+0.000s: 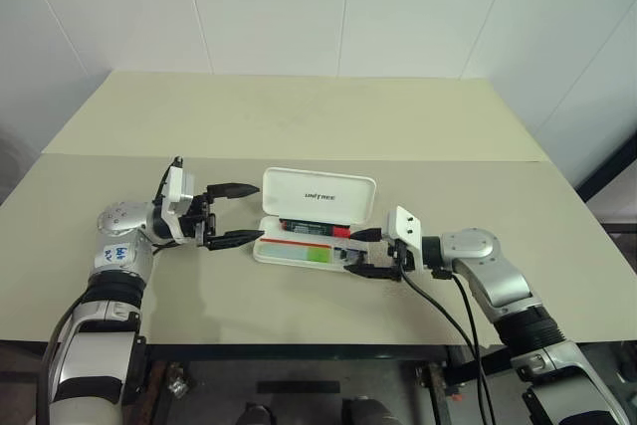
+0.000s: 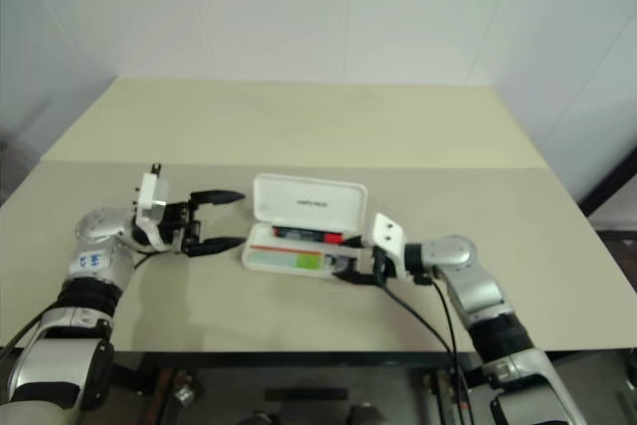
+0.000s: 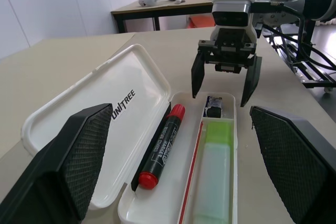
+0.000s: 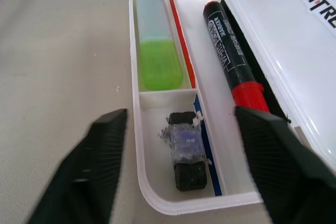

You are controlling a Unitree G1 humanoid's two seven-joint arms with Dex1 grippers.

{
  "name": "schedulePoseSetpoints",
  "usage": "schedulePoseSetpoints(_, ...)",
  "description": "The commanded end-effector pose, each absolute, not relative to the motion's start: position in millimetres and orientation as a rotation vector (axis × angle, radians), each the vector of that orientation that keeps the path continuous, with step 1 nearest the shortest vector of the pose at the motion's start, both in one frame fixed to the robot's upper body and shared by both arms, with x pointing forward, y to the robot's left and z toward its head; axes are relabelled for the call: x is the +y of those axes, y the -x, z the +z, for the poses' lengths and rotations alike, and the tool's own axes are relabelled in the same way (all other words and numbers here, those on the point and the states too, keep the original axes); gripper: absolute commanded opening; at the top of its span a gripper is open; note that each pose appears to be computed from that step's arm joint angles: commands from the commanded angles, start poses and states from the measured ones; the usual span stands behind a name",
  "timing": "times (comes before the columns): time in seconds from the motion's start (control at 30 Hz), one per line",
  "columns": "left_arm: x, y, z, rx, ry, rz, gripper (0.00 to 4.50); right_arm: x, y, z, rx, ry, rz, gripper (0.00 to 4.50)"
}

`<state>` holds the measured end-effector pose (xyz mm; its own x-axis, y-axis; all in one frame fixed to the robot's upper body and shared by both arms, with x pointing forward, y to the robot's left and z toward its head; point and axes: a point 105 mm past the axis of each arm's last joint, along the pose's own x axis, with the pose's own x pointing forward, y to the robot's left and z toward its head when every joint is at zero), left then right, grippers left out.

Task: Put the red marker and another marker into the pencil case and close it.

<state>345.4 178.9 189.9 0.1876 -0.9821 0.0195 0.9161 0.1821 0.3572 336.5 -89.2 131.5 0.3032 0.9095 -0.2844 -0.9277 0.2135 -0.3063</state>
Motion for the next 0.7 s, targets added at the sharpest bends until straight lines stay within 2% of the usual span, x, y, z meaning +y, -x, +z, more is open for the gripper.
schedulePoseSetpoints(0.03,179,-338,196,-0.295,-0.322,-1.417,4.50,-91,-335,156,-0.041,0.464,1.255,4.46)
schedulePoseSetpoints(0.3,178,-340,208,-0.373,-0.315,-1.376,4.50,-89,-315,187,-0.139,0.385,1.234,4.46)
schedulePoseSetpoints(0.47,183,-349,225,-0.451,-0.320,-1.294,4.50,-102,-299,226,-0.325,0.240,1.124,4.46)
schedulePoseSetpoints(0.57,186,-353,227,-0.440,-0.326,-1.285,4.50,-114,-284,233,-0.352,0.178,1.130,4.46)
schedulePoseSetpoints(0.7,190,-360,231,-0.413,-0.326,-1.282,4.50,-131,-272,227,-0.312,0.198,1.155,4.46)
